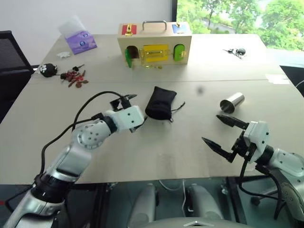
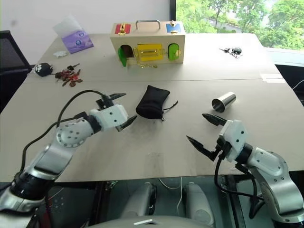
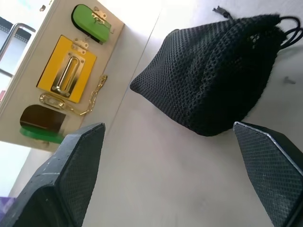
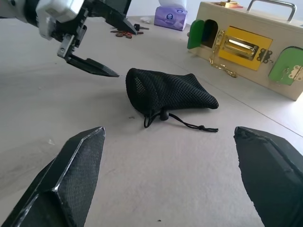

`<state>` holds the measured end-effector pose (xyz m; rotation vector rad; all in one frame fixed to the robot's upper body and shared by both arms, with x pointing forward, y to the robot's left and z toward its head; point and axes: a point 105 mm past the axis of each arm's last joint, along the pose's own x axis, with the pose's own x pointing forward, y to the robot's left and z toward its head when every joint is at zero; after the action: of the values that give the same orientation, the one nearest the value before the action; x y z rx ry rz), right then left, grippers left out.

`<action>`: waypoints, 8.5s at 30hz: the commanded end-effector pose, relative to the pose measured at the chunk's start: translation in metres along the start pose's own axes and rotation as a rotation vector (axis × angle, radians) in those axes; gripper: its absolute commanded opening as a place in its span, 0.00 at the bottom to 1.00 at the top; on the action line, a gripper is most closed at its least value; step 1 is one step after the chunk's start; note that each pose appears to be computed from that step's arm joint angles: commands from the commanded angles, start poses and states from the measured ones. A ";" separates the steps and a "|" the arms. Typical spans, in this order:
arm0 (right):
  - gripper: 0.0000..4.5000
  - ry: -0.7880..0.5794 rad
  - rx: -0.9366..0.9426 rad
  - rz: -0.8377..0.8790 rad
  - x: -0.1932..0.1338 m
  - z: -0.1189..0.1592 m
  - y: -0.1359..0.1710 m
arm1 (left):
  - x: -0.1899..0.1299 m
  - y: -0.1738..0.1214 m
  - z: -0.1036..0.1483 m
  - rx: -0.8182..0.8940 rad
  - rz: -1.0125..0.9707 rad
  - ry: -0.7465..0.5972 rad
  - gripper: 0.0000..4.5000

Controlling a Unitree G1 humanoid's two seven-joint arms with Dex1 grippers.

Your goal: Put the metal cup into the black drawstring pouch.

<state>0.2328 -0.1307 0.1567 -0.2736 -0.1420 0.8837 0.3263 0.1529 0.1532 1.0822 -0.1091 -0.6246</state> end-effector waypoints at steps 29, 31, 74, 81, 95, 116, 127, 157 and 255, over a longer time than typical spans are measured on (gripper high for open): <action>1.00 0.365 -0.464 -0.490 0.020 -0.009 -0.104 | 0.011 0.039 -0.007 -0.752 0.085 0.081 0.00; 1.00 0.394 -0.477 -0.511 0.022 -0.014 -0.112 | 0.007 0.041 -0.012 -0.826 0.125 0.127 0.00; 0.01 0.489 -0.234 -0.577 -0.002 -0.031 -0.125 | 0.007 0.003 0.019 -1.238 -0.232 -0.001 0.00; 0.01 0.065 0.206 -0.182 0.017 0.020 -0.039 | 0.015 -0.003 0.026 -1.367 -0.358 -0.034 0.00; 0.01 -0.017 0.392 0.021 0.069 -0.014 0.017 | 0.027 -0.005 0.049 -1.287 -0.459 -0.046 0.00; 0.01 -0.103 0.649 0.102 0.109 -0.022 0.034 | 0.006 -0.022 0.039 -1.255 -0.465 0.018 0.00; 0.01 -0.072 0.745 0.090 0.106 -0.050 0.032 | -0.004 -0.004 0.017 -1.339 -0.330 0.060 0.00; 0.01 0.114 0.311 0.091 0.143 -0.074 0.032 | -0.024 -0.016 0.018 -1.268 -0.379 0.047 0.00; 0.02 0.010 -0.295 -0.142 0.173 -0.021 -0.046 | -0.060 0.006 0.015 -1.223 -0.269 -0.285 0.00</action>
<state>0.3815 -0.0227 0.1253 -0.5223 -0.1944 0.7642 0.2790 0.1776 0.1678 -0.1903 0.2281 -0.8855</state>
